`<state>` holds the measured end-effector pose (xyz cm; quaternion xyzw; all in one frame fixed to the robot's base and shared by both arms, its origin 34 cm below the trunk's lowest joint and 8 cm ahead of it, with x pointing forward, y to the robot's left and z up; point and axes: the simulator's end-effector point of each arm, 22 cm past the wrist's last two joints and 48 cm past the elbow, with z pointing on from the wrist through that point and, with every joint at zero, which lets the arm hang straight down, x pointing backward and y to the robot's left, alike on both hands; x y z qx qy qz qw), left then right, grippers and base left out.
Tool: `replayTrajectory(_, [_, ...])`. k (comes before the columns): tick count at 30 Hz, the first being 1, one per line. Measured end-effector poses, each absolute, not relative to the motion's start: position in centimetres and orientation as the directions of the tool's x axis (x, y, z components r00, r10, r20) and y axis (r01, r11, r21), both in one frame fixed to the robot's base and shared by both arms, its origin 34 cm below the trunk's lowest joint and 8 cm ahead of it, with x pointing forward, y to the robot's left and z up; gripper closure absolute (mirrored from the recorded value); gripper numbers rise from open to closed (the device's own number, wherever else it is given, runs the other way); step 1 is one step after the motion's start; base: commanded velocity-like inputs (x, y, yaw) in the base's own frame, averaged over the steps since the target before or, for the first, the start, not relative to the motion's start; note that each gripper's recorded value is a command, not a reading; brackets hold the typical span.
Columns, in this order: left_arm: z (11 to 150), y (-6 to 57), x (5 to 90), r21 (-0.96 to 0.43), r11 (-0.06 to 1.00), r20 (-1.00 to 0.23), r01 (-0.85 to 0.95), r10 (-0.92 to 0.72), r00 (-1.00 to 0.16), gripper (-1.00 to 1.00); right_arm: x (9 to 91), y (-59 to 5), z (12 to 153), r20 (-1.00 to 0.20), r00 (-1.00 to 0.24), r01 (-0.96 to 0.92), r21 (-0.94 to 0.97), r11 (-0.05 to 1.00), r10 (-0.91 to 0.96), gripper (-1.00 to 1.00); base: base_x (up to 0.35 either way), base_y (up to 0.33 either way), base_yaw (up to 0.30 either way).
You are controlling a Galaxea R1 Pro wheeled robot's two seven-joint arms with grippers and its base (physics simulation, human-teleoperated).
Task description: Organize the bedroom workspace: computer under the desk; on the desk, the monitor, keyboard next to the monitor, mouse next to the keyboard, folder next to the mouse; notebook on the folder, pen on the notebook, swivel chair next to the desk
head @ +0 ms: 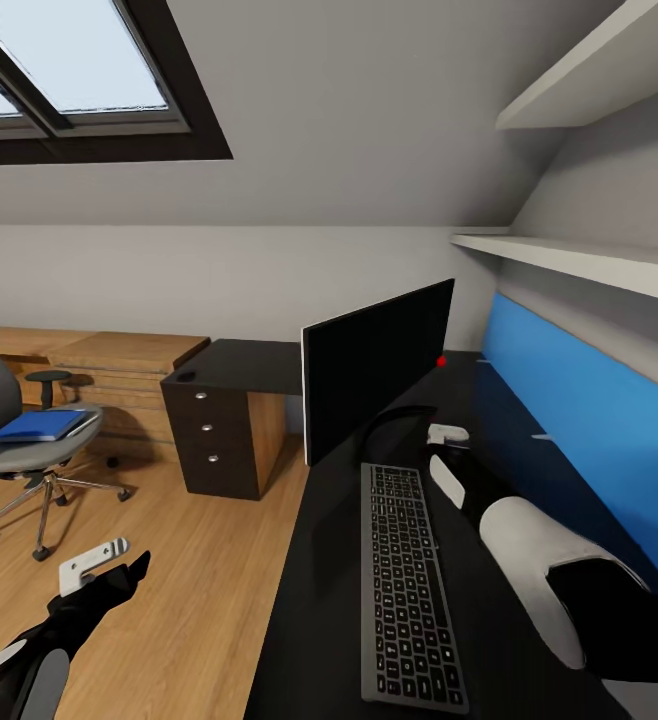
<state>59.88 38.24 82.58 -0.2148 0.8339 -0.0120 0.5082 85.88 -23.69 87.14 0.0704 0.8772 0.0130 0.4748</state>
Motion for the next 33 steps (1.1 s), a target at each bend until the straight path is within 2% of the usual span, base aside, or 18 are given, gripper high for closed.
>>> replayTrajectory(8, [82.5,38.3,59.8,-0.240,0.906,-0.840,-0.349,-0.374,-0.394,-1.00,85.1,-22.8,85.0,-0.797,-0.586,0.122,0.092,0.988,0.147,-1.00,0.000,0.000,0.000])
replayTrajectory(33, [82.5,38.3,59.8,-0.239,0.906,-0.840,-0.349,-0.373,-0.394,-1.00,84.8,-21.6,84.6,-0.789,-0.596,0.111,0.103,0.988,0.149,-1.00,0.000,0.000,0.000])
